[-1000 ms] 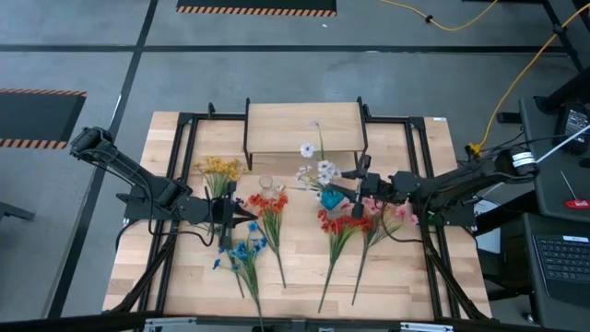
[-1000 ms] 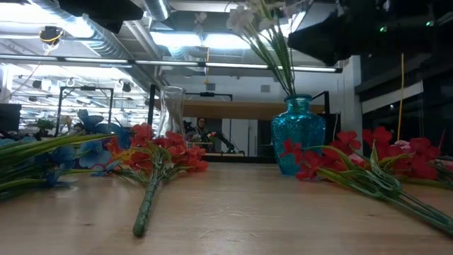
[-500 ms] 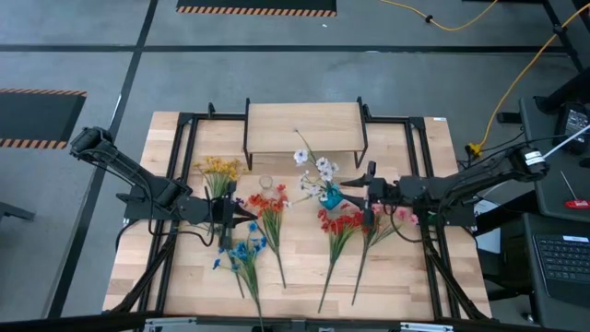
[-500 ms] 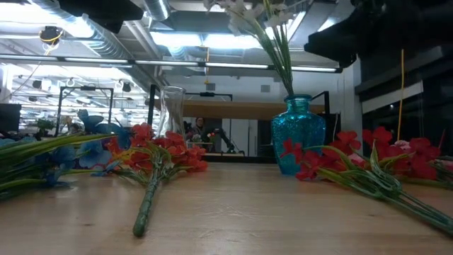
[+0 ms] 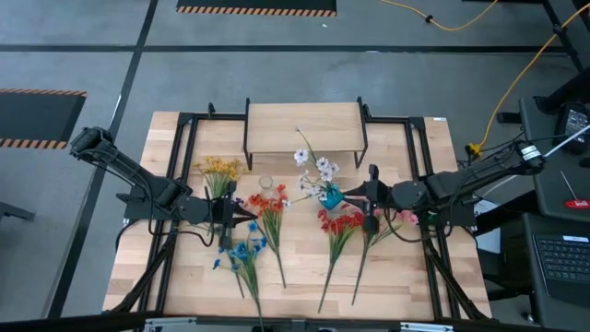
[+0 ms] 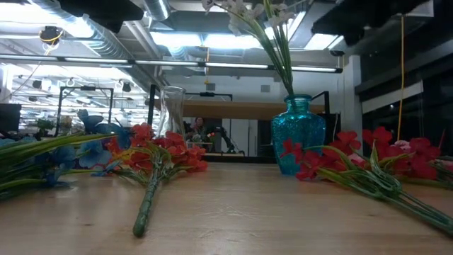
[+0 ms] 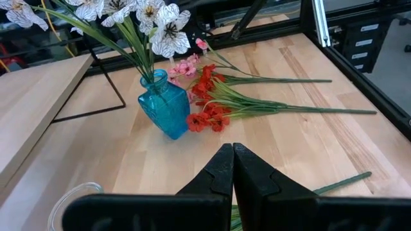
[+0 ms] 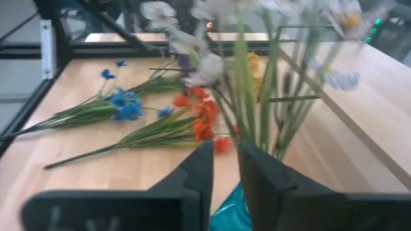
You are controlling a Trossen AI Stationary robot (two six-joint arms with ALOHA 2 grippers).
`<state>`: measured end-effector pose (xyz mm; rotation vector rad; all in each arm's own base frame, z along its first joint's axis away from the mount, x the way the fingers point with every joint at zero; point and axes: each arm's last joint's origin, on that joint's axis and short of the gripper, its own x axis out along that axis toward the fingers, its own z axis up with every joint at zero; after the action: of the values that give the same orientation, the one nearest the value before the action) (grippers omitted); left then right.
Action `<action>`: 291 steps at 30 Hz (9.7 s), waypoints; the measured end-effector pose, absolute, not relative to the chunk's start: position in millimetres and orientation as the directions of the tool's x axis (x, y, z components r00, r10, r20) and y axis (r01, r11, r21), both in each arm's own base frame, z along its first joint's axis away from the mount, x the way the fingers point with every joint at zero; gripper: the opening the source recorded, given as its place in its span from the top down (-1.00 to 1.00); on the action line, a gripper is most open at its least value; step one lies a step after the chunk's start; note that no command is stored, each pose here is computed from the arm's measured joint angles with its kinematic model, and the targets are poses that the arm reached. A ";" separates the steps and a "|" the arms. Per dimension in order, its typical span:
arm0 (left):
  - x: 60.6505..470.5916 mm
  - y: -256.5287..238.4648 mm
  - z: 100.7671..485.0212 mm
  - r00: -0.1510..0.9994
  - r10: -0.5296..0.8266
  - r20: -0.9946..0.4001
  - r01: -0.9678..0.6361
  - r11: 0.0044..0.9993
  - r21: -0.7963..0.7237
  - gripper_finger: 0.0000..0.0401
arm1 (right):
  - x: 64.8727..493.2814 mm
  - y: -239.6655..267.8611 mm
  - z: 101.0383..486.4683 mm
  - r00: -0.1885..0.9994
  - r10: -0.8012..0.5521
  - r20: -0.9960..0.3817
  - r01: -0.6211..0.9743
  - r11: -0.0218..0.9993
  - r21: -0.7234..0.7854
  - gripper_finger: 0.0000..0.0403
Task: Pick and place flowers into a vace then onto a shelf
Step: Put the red flowers into the blue vase
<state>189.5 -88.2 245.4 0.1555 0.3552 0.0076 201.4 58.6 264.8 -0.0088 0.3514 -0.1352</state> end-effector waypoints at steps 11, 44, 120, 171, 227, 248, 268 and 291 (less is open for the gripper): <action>189.5 -88.1 245.5 0.938 0.036 -0.345 0.022 0.987 0.162 0.98 | 205.4 87.9 271.2 0.871 -0.113 -0.479 0.139 0.990 0.018 0.94; 189.9 -88.3 246.5 0.941 0.034 -0.336 0.048 0.971 0.234 0.98 | 250.9 177.9 242.9 0.462 -0.091 -0.882 0.371 0.923 0.099 0.99; 189.2 -88.2 246.6 0.940 0.026 -0.340 0.104 0.927 0.359 0.98 | 268.2 194.6 167.9 0.425 -0.124 -0.896 0.806 0.502 0.313 -0.07; 189.0 -88.1 246.4 0.939 0.027 -0.343 0.097 0.936 0.339 0.98 | 284.0 173.7 131.9 0.409 -0.213 -0.887 0.855 0.428 0.292 -0.07; 182.5 -100.6 246.0 0.938 -0.035 -0.346 0.147 0.942 0.301 0.98 | 259.1 220.5 197.6 0.351 -0.138 -0.926 0.754 0.628 0.192 0.98; 183.3 -101.1 248.2 0.945 -0.040 -0.325 0.129 0.958 0.257 0.98 | 216.9 207.0 286.3 0.472 -0.333 -0.816 0.684 0.722 0.101 0.98; 184.5 -101.8 251.8 0.955 -0.047 -0.291 0.106 0.976 0.192 0.98 | 181.5 183.7 240.8 0.670 -0.439 -0.598 0.635 0.756 0.156 0.99; 185.8 -100.5 256.1 0.970 0.011 -0.244 0.010 0.996 0.086 0.98 | 167.6 182.7 259.8 0.811 -0.530 -0.246 0.563 0.822 0.085 0.99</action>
<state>185.8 -100.5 256.1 0.0869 0.2464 0.0002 167.6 182.7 259.8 0.1566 0.2168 -0.5867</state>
